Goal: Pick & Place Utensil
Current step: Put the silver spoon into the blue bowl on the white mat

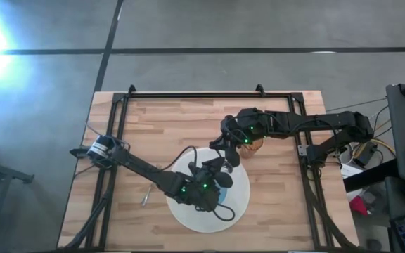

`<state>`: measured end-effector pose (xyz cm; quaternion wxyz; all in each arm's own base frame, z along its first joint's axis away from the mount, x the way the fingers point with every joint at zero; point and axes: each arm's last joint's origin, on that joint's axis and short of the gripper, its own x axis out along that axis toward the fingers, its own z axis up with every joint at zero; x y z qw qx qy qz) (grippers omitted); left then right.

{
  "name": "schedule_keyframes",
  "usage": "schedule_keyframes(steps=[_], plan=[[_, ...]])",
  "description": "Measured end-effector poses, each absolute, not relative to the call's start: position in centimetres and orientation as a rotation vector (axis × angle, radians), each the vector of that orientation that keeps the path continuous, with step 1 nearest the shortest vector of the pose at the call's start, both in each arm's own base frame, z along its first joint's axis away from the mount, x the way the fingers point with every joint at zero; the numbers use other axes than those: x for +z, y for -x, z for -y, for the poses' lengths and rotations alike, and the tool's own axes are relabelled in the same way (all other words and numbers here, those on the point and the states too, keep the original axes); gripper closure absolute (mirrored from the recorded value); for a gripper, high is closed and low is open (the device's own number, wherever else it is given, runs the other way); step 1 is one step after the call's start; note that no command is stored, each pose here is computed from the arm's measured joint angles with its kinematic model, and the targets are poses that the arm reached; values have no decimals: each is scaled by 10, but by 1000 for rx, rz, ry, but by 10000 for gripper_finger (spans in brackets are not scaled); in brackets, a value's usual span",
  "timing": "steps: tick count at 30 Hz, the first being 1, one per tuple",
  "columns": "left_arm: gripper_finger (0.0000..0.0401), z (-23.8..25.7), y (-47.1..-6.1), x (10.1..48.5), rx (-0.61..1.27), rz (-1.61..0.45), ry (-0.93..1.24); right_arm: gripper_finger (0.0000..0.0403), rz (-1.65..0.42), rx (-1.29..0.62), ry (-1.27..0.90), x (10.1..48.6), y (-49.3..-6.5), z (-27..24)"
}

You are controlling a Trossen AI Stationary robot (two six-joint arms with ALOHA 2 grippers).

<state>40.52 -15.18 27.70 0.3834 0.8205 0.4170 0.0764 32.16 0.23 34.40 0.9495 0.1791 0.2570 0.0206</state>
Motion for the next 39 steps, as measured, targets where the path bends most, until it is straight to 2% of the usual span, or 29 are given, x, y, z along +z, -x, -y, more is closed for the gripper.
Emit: schedule_keyframes(steps=[8, 13, 18, 22, 32, 39], plan=[[332, 153, -405, 276, 176, -1019, -2052, 394, -533, 37, -361, 343, -321, -2], [282, 153, -405, 276, 204, -1000, -1994, 394, -533, 35, -361, 343, -321, -2], [226, 152, -405, 277, 295, -987, -1882, 395, -534, 13, -348, 347, -314, -1], [196, 151, -404, 278, 387, -1005, -1826, 395, -508, -20, -321, 358, -303, 3], [192, 152, -401, 282, 458, -934, -1671, 395, -418, -47, -270, 388, -266, 9], [196, 141, -379, 310, 498, -798, -1321, 395, -346, -20, -179, 408, -237, 8]])
